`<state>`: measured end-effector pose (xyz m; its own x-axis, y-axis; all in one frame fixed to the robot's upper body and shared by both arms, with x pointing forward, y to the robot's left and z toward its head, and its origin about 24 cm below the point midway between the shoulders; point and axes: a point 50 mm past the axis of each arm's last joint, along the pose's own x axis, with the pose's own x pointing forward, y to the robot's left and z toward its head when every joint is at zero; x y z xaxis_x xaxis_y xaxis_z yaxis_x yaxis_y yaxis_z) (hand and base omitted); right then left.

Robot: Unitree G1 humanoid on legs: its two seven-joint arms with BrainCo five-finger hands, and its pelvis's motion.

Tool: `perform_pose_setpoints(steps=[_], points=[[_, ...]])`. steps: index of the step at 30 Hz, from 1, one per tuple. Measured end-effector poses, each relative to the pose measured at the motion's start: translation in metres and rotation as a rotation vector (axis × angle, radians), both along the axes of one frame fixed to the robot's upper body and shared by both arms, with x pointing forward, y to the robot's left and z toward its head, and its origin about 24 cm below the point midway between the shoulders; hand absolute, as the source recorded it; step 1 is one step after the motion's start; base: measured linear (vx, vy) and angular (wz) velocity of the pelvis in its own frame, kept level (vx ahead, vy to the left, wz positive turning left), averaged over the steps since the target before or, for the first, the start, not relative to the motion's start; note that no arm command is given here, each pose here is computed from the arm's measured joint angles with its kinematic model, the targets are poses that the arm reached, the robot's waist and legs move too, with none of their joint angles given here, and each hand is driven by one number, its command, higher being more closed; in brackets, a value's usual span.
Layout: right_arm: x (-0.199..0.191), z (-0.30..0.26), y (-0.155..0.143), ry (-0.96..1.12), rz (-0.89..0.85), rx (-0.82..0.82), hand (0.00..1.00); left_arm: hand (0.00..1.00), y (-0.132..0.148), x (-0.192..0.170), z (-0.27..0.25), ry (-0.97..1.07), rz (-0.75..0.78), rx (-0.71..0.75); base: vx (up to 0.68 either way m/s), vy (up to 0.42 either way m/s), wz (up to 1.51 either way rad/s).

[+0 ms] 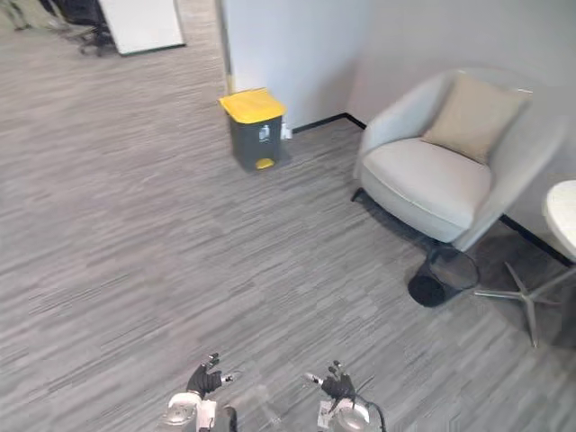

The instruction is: Organize the slippers on the shoe rack

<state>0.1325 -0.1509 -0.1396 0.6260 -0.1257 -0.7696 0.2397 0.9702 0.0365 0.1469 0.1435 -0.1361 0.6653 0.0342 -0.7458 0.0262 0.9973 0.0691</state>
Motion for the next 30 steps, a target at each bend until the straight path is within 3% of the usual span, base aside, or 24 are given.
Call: perform_pose_setpoints(steps=[8, 16, 22, 30], points=[[0.0, -0.006, 0.003, 0.039, 0.023, 0.003, 0.0, 0.0, 0.005, 0.0, -0.002, 0.013, -0.002, 0.01, 0.05, 0.087, -1.25], [-0.005, -0.01, -0.027, 0.086, -0.016, -0.061, 0.0, 0.0, -0.002, 0.005, -0.004, 0.032, -0.081, 0.021, 0.02, -0.083, -0.21], [0.003, -0.003, -0.03, 0.028, -0.033, -0.07, 0.0, 0.0, -0.015, 0.003, 0.001, 0.0, -0.027, -0.046, -0.02, 0.007, -1.15], [-0.004, -0.005, -0.023, 0.039, -0.055, -0.042, 0.0, 0.0, -0.009, 0.001, -0.002, 0.017, 0.023, -0.036, -0.06, 0.171, -0.57]])
